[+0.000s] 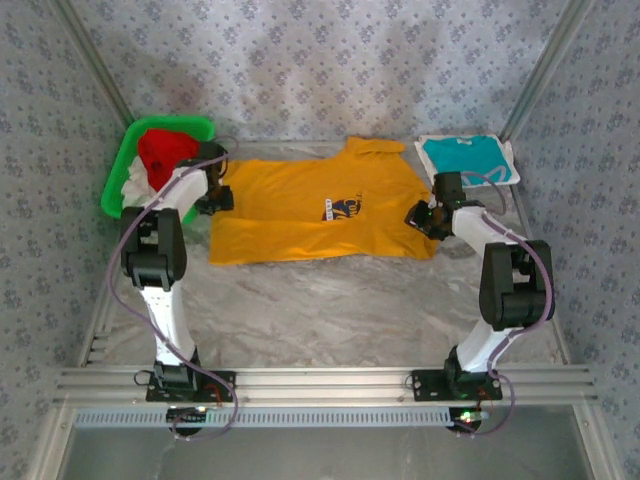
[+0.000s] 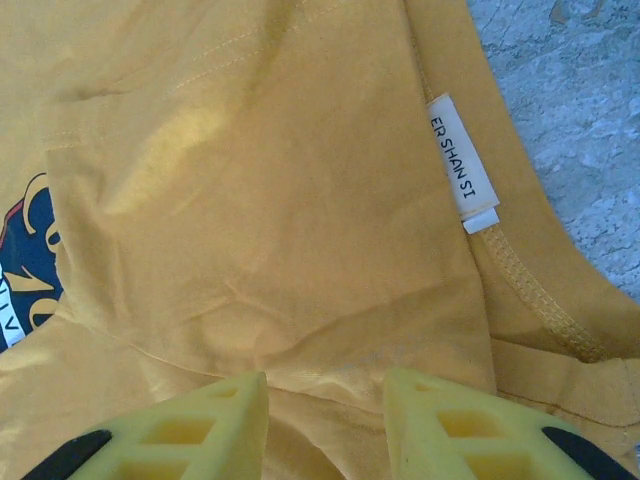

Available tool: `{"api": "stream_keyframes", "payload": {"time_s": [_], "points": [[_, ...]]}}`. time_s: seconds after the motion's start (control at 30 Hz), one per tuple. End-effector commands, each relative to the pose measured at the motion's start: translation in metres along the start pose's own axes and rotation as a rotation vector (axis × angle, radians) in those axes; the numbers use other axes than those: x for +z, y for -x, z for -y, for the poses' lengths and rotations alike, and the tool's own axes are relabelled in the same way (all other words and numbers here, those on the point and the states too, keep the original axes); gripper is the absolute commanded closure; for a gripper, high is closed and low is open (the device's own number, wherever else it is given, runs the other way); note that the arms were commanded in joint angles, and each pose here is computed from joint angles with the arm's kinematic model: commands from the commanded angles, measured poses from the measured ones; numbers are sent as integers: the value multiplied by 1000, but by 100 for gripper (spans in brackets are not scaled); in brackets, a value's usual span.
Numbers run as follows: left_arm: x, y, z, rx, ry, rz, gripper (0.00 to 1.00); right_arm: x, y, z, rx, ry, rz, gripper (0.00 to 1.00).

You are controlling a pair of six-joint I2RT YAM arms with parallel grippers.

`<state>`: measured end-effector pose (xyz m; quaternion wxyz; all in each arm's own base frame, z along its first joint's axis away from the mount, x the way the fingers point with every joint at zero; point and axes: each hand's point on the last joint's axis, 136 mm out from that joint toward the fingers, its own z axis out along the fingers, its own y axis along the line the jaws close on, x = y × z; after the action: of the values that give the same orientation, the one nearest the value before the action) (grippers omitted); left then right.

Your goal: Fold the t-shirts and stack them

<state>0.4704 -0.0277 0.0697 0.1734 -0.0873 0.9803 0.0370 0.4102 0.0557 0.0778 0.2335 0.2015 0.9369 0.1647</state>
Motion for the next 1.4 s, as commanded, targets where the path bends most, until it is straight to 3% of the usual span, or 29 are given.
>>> {"api": "stream_keyframes", "payload": {"time_s": [0.0,0.17,0.4,0.57,0.67,0.8,0.83,0.97,1.07,1.17,1.27,1.37], "points": [[12,-9,5,8,3,-50,51,2,-4,3,18,3,-19,62],[21,-11,9,4,3,-60,47,1,-5,6,20,-3,-22,62],[27,-14,13,0,-10,-67,67,0,-3,7,28,6,-18,62],[23,-18,18,-9,-29,-63,74,0,-3,7,30,8,-20,62],[23,-20,18,-16,-29,-60,54,0,-2,7,31,12,-20,62],[29,-26,16,-18,-18,-74,57,-1,-1,5,31,21,-20,62],[30,-26,16,-19,-18,-75,59,0,0,5,33,22,-21,62],[28,-27,16,-23,-15,-72,85,-1,1,5,33,23,-18,62],[20,-22,16,-20,-5,-53,95,-1,1,6,34,23,-18,62],[9,-16,13,-18,12,-35,94,1,0,9,37,14,-22,62],[-1,-11,10,-11,27,-23,83,4,-1,10,45,10,-28,62],[-6,-9,8,-5,37,-13,80,6,-2,11,49,12,-34,62]]}}
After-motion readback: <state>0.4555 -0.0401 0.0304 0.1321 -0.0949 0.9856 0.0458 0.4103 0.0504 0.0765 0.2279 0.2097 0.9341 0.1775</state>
